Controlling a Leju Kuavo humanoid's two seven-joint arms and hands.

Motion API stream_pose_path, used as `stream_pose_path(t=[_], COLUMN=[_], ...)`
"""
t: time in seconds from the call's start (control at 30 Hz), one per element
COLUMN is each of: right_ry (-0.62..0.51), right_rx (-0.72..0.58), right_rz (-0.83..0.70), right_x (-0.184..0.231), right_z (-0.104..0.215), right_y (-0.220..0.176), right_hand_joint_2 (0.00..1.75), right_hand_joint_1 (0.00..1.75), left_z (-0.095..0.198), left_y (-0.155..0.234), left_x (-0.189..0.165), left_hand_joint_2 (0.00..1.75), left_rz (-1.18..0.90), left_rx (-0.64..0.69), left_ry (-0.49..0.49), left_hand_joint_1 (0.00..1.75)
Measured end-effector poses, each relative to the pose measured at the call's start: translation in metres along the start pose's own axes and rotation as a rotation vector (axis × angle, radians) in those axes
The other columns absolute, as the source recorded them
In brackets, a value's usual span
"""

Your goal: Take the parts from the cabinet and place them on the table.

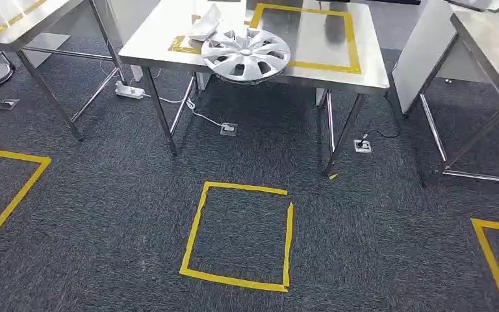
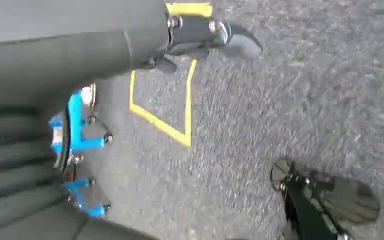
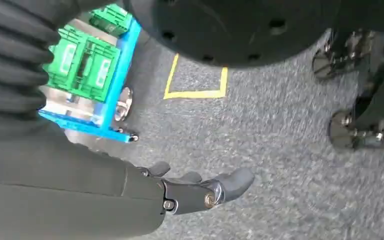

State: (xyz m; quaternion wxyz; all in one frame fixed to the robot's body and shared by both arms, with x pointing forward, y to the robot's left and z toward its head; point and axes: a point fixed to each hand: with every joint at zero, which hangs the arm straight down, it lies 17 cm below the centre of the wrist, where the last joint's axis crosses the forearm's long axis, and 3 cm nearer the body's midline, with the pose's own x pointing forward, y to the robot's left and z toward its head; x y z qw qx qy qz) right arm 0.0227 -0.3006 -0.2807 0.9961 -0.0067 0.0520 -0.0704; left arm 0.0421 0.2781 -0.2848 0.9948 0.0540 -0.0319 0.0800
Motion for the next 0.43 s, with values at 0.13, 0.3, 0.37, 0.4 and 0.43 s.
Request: stream_pose_path(t=[0.13, 0.3, 0.37, 0.4, 0.43], right_ry=[-0.016, 0.002, -0.003, -0.004, -0.009], right_rx=[-0.003, -0.010, -0.016, -0.015, -0.013], right_rz=[0.010, 0.018, 0.019, 0.022, 0.025], right_x=[-0.006, -0.034, -0.037, -0.041, -0.044], right_z=[-0.002, -0.006, -0.007, -0.008, -0.008], right_y=[0.000, -0.002, -0.004, -0.004, -0.003], right_hand_joint_2=[1.75, 1.75, 1.75, 1.75, 1.75], right_hand_joint_1=[0.00, 0.00, 0.00, 0.00, 0.00], left_z=[-0.001, -0.001, 0.000, 0.000, 0.001], left_y=[0.011, 0.023, 0.026, 0.028, 0.027], left_x=[0.011, 0.037, 0.045, 0.051, 0.055], left_hand_joint_2=[1.75, 1.75, 0.00, 0.00, 0.00], left_rz=[0.005, 0.004, 0.001, 0.005, 0.006], left_rx=[0.020, 0.044, 0.047, 0.050, 0.045], left_ry=[-0.033, -0.097, -0.117, -0.132, -0.144], left_hand_joint_1=[0.00, 0.00, 0.00, 0.00, 0.00])
